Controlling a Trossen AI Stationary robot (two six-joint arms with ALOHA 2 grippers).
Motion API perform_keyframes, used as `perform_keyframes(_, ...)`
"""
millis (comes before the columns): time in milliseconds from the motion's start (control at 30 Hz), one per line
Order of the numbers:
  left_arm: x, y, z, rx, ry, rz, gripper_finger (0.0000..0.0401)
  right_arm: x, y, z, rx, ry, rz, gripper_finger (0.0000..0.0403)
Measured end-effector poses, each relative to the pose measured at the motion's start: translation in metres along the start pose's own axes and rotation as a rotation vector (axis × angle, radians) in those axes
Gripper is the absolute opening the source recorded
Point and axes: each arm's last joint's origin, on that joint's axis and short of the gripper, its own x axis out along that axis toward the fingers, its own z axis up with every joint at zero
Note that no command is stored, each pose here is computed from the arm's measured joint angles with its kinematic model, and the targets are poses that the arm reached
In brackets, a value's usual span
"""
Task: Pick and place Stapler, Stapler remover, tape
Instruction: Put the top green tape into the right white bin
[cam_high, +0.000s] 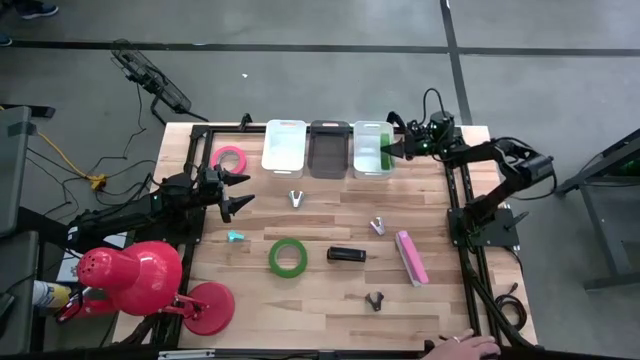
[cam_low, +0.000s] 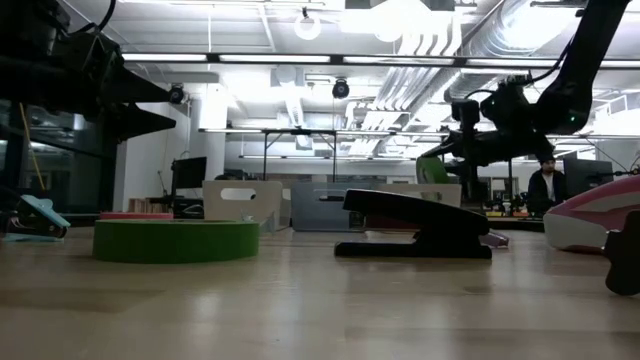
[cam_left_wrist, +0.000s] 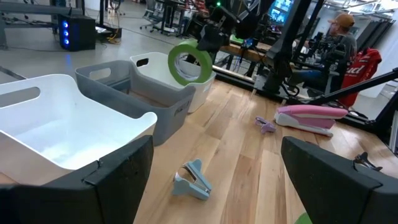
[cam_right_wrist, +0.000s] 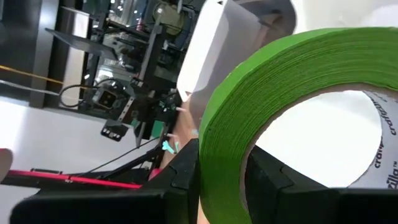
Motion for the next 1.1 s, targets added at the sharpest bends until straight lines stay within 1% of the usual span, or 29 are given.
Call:
perform_keyframes(167, 0.0, 0.0, -0.0001, 0.0, 0.0, 0.0, 0.0349, 0.0006, -0.0032, -0.0005, 0.015, -0.013, -0.025, 0.0079)
perform_keyframes(200, 0.0, 0.0, 0.0001, 0.0, 0.0, 0.0, 0.0349, 0.0006, -0.0034, -0.0005, 0.017, -0.017, -0.029, 0.0087)
perform_keyframes(367, 0.0, 0.0, 0.0, 0.0, 0.0, 0.0, 0.0349, 0.0006, -0.0037, -0.0004, 0.02, -0.021, -0.035, 0.0158)
perform_keyframes(467, 0.0, 0.0, 0.0, 0.0, 0.0, 0.0, 0.0349, 0.0006, -0.0039, -0.0005, 0.022, -0.02, -0.036, 0.0176)
perform_keyframes(867, 0.0, 0.0, 0.0001, 0.0, 0.0, 0.0, 0.0349, 0.0007, -0.0032, 0.0001, 0.009, -0.021, -0.032, 0.0185)
perform_keyframes(1000, 0.0, 0.0, 0.0001, 0.0, 0.0, 0.0, 0.0349, 0.0008, -0.003, 0.0008, 0.028, -0.027, -0.035, 0.0185)
perform_keyframes(1100, 0.0, 0.0, 0.0001, 0.0, 0.0, 0.0, 0.0349, 0.0025, -0.001, 0.0064, 0.038, -0.026, -0.042, 0.0185)
